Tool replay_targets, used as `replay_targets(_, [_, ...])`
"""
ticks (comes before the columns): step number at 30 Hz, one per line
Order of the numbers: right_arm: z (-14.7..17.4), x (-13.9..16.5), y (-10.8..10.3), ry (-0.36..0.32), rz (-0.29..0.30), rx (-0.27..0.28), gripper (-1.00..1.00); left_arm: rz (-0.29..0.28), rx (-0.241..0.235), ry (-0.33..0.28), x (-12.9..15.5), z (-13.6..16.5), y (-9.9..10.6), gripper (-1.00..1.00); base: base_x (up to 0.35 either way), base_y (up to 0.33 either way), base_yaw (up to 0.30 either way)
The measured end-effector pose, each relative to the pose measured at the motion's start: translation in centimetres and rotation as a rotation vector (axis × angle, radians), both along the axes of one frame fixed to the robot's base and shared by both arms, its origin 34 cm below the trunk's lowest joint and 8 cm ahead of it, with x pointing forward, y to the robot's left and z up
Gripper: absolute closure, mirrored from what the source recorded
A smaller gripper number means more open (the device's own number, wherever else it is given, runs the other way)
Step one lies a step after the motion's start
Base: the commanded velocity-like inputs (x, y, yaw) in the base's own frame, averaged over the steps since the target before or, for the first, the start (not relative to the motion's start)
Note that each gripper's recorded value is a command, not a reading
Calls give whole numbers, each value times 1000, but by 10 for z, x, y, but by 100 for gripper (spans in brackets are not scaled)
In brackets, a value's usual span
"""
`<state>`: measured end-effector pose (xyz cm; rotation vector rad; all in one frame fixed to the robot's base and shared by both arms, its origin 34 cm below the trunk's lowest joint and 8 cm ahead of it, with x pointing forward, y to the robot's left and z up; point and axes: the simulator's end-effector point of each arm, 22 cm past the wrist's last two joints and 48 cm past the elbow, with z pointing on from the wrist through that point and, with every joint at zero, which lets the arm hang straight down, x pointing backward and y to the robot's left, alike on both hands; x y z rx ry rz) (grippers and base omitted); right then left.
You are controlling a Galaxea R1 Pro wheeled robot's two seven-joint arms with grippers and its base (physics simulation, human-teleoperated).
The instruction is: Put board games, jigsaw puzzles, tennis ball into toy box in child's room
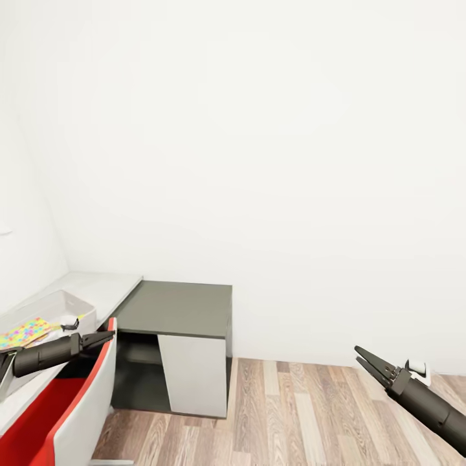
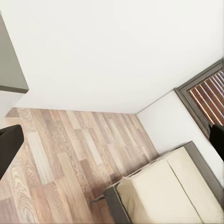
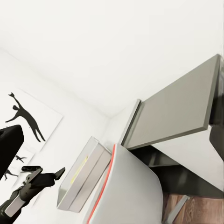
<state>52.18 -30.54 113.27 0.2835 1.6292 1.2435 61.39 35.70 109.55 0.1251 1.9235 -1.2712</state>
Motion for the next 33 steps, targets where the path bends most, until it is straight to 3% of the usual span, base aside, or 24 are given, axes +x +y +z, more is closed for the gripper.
replay_targets(7, [0,0,0,0,0,0,-100,0,0,0,0,0,0,-100,-117,0,-229])
replay_targets(22, [-5,2,1,14,-3,-3,-100,-4,-6,5,1,-3,-4,-100,-68,0,-26])
replay_targets(33, [-22,7,-2,69,-19,-22,-100,-32,-32,25,4,-17,-27,-100,-2,0,-1])
